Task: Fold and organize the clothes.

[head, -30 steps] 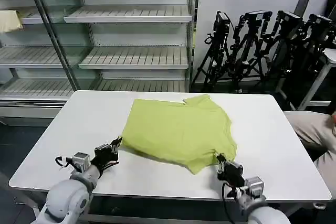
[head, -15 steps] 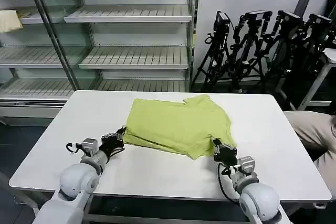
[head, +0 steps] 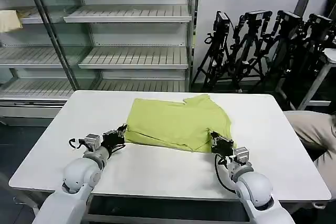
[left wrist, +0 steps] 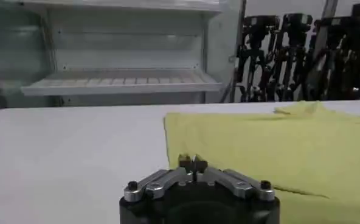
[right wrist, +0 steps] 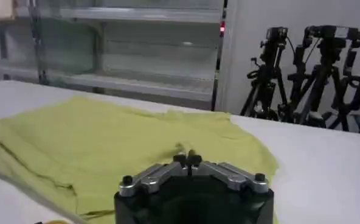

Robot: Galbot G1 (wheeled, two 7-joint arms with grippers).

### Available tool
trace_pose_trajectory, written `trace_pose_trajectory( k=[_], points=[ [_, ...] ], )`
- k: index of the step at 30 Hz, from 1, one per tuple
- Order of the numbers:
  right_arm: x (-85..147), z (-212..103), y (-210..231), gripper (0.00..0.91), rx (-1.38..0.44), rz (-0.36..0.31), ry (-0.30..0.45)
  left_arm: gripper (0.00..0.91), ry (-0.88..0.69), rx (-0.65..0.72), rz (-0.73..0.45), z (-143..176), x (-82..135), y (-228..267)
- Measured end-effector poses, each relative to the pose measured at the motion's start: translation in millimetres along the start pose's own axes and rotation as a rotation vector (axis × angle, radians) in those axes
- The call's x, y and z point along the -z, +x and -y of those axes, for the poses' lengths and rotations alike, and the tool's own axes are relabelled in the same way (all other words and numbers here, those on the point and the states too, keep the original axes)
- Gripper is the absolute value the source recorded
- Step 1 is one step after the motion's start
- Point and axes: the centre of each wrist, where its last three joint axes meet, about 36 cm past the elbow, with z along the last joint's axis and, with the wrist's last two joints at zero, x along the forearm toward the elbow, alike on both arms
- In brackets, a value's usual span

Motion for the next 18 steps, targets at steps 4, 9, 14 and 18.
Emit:
trace_pose_trajectory(
  k=[4, 9, 14, 18],
  points=[
    [6, 2, -6, 0.000, 0.005, 0.019, 0.003, 0.010, -0.001, 0.000, 0.001, -1, 0, 0],
    [10, 6, -12, 0.000, 0.001, 0.027, 0.012, 0.010, -0.004, 0.005, 0.001, -4, 0, 2],
    [8, 7, -17, 0.000, -0.003, 0.020, 0.017, 0.010, -0.003, 0.007, 0.000, -6, -1, 2],
    [7, 6, -22, 0.000, -0.004, 0.015, 0.015, 0.020, -0.008, 0.010, -0.003, -8, -3, 1]
  ],
)
